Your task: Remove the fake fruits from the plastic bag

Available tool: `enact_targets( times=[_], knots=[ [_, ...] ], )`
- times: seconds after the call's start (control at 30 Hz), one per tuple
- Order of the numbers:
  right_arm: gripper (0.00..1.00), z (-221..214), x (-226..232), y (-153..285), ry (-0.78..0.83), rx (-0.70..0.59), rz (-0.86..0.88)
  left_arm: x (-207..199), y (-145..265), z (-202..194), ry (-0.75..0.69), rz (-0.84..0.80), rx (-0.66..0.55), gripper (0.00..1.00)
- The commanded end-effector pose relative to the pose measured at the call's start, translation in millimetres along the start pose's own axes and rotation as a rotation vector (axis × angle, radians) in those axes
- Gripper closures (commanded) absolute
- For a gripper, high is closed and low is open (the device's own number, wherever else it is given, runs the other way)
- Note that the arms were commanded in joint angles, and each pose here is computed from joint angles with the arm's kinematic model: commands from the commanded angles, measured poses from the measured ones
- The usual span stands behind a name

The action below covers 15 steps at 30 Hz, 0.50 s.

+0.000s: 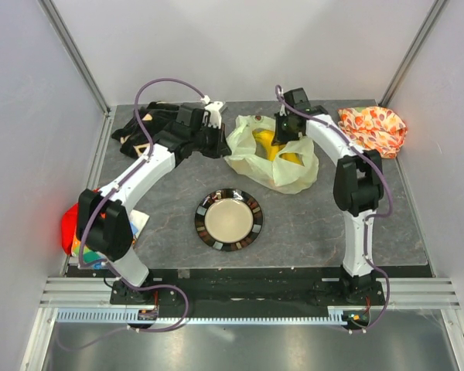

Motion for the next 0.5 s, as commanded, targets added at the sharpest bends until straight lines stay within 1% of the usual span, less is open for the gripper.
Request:
enact_targets(
  times=[0.0, 0.03, 0.07, 0.1, 0.17, 0.2, 0.23, 0.27, 0.33, 0.4, 0.43, 0.47],
  knots=[
    [0.97, 40, 25, 105, 0.163, -0.158, 0.079, -11, -6, 49, -0.005, -0.041, -0.113, 0.98],
    [0.98, 36, 24, 115, 0.173, -0.15, 0.076, -9, -14, 49, 0.003, -0.044, -0.102, 0.98],
    [0.98, 36, 24, 125, 0.184, -0.16, 0.077, -12, -13, 60, -0.003, -0.056, -0.123, 0.98],
    [0.99, 40, 27, 149, 0.202, -0.204, 0.082, -14, -14, 63, -0.005, -0.062, -0.127, 0.98],
    [0.99, 33, 28, 164, 0.215, -0.214, 0.09, -16, -16, 73, -0.012, -0.075, -0.143, 0.98],
    [0.99, 31, 30, 180, 0.226, -0.238, 0.093, -18, -15, 76, -0.018, -0.079, -0.15, 0.9],
    [0.99, 30, 28, 188, 0.228, -0.247, 0.08, -17, -15, 80, -0.028, -0.075, -0.158, 0.86],
    [0.99, 30, 26, 202, 0.236, -0.272, 0.068, -16, -14, 86, -0.032, -0.066, -0.172, 0.79],
    [1.0, 25, 14, 211, 0.257, -0.279, -0.005, -16, -13, 93, -0.039, -0.062, -0.19, 0.68],
    [1.0, 23, 8, 226, 0.266, -0.312, -0.049, -19, -10, 103, -0.045, -0.073, -0.211, 0.61],
    [1.0, 25, 3, 232, 0.314, -0.325, -0.074, -21, -8, 106, -0.049, -0.077, -0.219, 0.57],
    [1.0, 28, 5, 244, 0.33, -0.357, -0.073, -23, -4, 110, -0.053, -0.082, -0.232, 0.48]
  ],
)
Point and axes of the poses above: each gripper's point midway between its finger pads, its own y axis back along the fingers, its own x axis along the line the jaws close on, z = x × y, the point moved 2 cm from there along y, back along the fingers
